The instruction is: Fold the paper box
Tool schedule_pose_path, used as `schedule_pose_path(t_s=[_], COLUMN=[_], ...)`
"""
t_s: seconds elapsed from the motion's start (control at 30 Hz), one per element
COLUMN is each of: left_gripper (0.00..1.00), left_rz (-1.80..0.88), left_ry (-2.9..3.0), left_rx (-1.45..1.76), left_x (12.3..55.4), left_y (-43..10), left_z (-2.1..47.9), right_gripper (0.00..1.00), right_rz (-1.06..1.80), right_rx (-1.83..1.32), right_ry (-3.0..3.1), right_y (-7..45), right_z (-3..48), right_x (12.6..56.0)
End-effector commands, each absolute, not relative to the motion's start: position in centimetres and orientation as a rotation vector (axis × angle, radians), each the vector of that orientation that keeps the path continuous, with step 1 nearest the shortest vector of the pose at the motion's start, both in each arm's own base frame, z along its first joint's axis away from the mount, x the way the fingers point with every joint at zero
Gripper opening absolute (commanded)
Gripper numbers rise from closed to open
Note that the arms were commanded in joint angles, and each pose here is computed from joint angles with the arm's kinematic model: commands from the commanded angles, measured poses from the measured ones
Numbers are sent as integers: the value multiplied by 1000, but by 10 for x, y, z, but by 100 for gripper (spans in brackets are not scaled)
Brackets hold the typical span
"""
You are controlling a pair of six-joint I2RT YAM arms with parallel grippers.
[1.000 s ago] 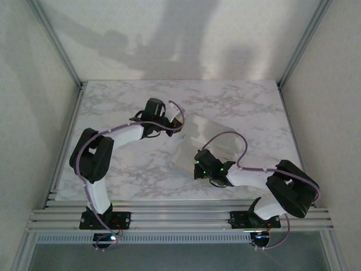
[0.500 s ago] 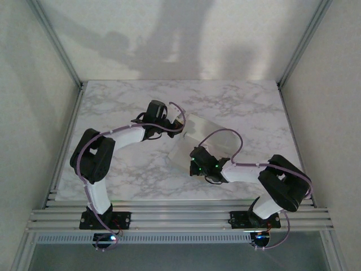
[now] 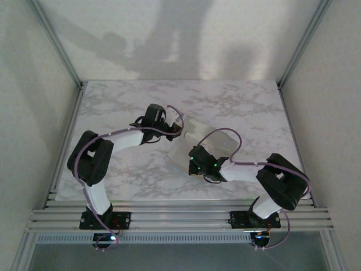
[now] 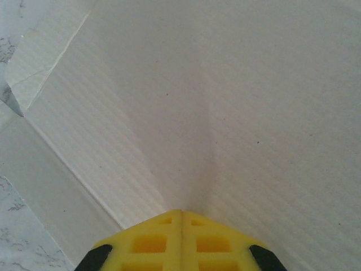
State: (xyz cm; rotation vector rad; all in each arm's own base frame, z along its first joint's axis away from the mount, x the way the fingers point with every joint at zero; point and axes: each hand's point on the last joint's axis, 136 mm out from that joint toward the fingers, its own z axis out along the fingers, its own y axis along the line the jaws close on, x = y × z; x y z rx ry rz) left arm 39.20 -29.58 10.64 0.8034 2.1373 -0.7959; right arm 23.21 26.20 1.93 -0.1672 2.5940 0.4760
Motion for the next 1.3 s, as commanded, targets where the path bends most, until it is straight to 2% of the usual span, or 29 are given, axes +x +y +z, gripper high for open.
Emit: schedule_pose_path(t_s=[0.0, 0.73, 1.27], left_gripper=[9, 9, 9], left_rz=[-815, -865, -802], left_ry=[2253, 2324, 2327], left_rx=[796, 692, 731], left_x=[368, 365, 360], left_y=[-294, -295, -290], left_z=[82, 74, 60], right_gripper=[0, 0, 0], right_rz=[388, 386, 384], right_rx=[-186, -217, -236], right_ry=[2674, 2681, 2655], right_y=[251, 258, 259], right_z=[-2, -3, 9], right_x=[220, 219, 222])
